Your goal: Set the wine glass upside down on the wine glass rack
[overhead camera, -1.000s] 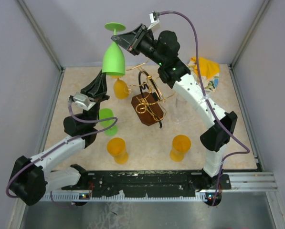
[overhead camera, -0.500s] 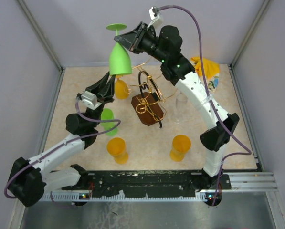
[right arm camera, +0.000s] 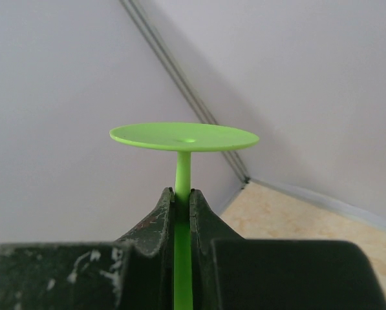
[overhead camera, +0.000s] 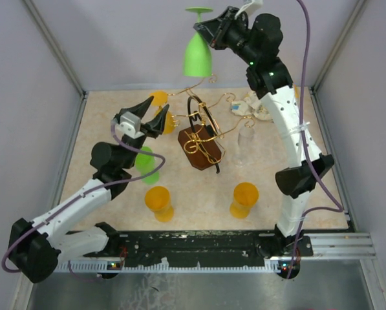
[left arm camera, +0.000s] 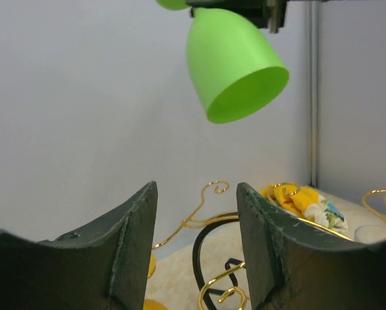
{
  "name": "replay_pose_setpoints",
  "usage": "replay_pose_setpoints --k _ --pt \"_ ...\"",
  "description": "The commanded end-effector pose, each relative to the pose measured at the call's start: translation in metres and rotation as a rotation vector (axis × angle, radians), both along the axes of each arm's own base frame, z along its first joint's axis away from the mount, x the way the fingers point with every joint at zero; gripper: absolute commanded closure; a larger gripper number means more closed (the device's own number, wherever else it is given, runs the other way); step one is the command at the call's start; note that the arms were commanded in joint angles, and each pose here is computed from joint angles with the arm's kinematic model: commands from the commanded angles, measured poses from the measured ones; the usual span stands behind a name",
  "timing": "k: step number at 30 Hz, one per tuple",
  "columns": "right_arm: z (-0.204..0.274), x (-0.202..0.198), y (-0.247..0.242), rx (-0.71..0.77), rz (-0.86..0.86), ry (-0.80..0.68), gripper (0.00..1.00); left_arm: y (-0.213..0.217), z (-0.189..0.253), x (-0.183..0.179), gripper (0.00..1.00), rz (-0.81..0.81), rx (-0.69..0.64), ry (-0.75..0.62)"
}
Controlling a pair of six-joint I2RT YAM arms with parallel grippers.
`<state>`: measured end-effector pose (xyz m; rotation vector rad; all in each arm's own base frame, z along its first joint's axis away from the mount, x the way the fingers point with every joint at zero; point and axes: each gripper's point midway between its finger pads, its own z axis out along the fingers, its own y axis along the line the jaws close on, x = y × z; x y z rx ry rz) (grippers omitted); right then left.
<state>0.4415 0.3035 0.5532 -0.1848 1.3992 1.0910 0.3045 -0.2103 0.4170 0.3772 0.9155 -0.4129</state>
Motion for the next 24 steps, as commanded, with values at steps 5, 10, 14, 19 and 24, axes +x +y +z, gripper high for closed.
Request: replay_pose_setpoints --k 5,10,14,19,24 --pt "0.009 0.036 -0.144 -0.148 -0.352 -0.157 1.00 0.012 0.034 0.042 0.37 0.144 0.010 0.231" --pt "-0.043 0.060 -0.196 -0.394 -0.585 -0.163 1.00 0.008 0.023 0.057 0.37 0.148 0.052 0.298" --pt "-0.058 0.050 -0.223 -0.441 -0.652 -0.244 1.00 0.009 0.014 0.061 0.36 0.152 0.052 0.313" --pt "-0.096 0.060 -0.239 -0.514 -0.711 -0.234 1.00 0.008 0.010 0.065 0.37 0.149 0.052 0.317" --pt "-0.131 0.066 -0.230 -0.546 -0.657 -0.251 1.00 0.008 0.007 0.067 0.36 0.151 0.049 0.320"
